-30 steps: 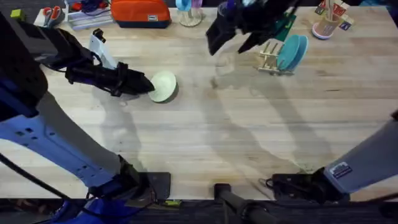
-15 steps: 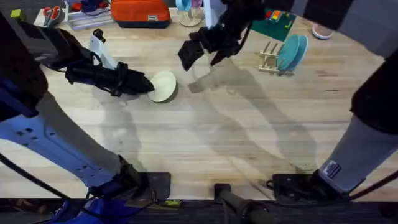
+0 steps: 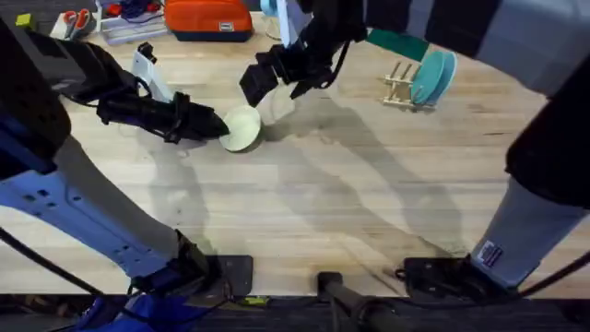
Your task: Pick up the plates from the table one by one and place each into a slot on the dish rack.
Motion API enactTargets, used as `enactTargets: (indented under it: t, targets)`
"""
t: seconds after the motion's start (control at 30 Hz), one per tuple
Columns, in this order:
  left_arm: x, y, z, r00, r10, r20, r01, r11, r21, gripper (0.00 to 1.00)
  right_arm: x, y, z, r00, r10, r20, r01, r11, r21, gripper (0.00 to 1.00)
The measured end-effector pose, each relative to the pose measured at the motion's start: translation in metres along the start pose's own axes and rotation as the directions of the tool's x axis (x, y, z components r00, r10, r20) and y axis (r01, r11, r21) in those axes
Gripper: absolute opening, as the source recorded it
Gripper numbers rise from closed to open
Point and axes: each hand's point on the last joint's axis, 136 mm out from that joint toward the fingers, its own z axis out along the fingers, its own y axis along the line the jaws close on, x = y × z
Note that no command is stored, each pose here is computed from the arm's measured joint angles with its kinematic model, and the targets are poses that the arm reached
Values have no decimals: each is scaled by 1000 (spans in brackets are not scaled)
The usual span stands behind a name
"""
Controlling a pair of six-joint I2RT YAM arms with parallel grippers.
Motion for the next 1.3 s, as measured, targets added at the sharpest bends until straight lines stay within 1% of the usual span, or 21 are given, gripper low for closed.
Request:
enactTargets:
  t: [0.23,0.37,0.47,0.6,0.8,1.03,1.3]
  targets:
    - [0,0,0,1000,0,0,0,1000,0,41,5,-8,30,997,68,-41,-68,998,1,992]
    - [0,0,0,1000,0,0,0,1000,0,41,-2,0,40,997,72,-26,-74,995,-62,992]
    - [0,0,0,1000,0,0,0,1000,0,41,-4,4,46,994,101,-30,-103,990,-97,991]
    - [0,0,0,1000,0,0,0,1000,0,41,-1,4,57,987,152,-54,-157,981,-112,992]
    - [0,0,0,1000,0,0,0,1000,0,41,3,10,73,976,198,-95,-211,964,-159,992]
    - [0,0,0,1000,1,0,-1,1000,0,41,1,23,79,979,186,-87,-200,962,-187,992]
    - [0,0,0,1000,0,0,0,1000,-1,41,9,44,85,983,151,-107,-170,964,-204,991]
